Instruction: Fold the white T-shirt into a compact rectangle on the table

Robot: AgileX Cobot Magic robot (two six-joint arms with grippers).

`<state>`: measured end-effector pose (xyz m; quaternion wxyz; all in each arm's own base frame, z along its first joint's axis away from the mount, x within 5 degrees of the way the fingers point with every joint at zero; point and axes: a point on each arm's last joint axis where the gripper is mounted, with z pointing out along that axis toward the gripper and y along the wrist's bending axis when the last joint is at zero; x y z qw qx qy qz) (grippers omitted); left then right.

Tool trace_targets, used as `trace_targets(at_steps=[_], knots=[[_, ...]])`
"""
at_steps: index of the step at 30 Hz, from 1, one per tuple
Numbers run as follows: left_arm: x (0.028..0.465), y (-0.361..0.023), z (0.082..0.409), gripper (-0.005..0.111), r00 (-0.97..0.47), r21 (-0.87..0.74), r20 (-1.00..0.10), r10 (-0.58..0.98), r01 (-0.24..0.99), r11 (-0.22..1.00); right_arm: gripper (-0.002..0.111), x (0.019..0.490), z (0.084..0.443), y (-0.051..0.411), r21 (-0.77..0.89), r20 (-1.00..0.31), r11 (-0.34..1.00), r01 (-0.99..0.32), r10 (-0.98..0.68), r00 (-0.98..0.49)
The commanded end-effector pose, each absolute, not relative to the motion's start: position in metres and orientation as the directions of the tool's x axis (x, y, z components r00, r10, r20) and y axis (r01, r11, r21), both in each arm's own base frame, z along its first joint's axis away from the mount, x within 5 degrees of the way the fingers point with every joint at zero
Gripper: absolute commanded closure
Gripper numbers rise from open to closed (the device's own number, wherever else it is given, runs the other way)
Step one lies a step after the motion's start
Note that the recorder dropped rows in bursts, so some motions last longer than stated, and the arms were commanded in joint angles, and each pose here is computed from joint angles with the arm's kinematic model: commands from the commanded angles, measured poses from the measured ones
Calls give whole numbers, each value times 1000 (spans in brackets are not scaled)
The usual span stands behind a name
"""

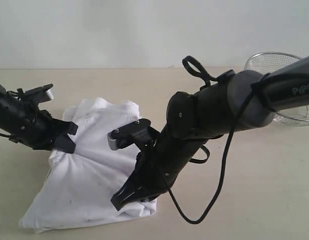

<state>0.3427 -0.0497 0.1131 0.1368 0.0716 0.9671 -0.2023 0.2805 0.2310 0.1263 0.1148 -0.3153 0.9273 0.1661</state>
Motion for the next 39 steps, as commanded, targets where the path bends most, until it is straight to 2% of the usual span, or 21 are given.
trace_targets(at_steps=[1, 3, 5, 8, 12, 17, 20, 22, 26, 31, 39], knots=[[345, -40, 109, 68, -942, -312, -311, 123, 223, 923, 108, 272, 118, 228, 248, -243, 729, -638, -591, -769], [348, -32, 111, 51, -941, -296, -318, 119, 217, 930, 108, 272, 118, 228, 248, -240, 728, -639, -593, -769], [352, -23, 113, 42, -945, -302, -321, 66, 168, 938, 108, 271, 118, 228, 252, -231, 727, -639, -596, -769], [356, -14, 118, 43, -948, -321, -316, 21, 128, 938, 108, 271, 118, 227, 247, -229, 724, -644, -602, -764], [360, -10, 132, 43, -944, -343, -330, 17, 137, 929, 108, 271, 118, 228, 247, -231, 724, -644, -601, -765], [372, -14, 194, 43, -882, -370, -472, 5, 203, 907, 108, 271, 118, 228, 247, -231, 724, -644, -601, -765], [379, -25, 213, 46, -847, -383, -531, 12, 253, 888, 108, 270, 118, 227, 249, -227, 724, -644, -603, -765], [383, -44, 212, 51, -843, -388, -532, 79, 326, 862, 108, 271, 118, 228, 245, -235, 725, -644, -600, -765], [401, -77, 198, 51, -828, -377, -535, 166, 411, 830, 108, 271, 118, 228, 245, -235, 725, -644, -600, -765], [417, -85, 165, 51, -861, -413, -465, 207, 418, 809, 108, 271, 118, 228, 246, -233, 724, -644, -601, -765], [420, -88, 137, 55, -892, -461, -386, 237, 409, 787, 108, 270, 121, 227, 248, -233, 719, -649, -606, -760]])
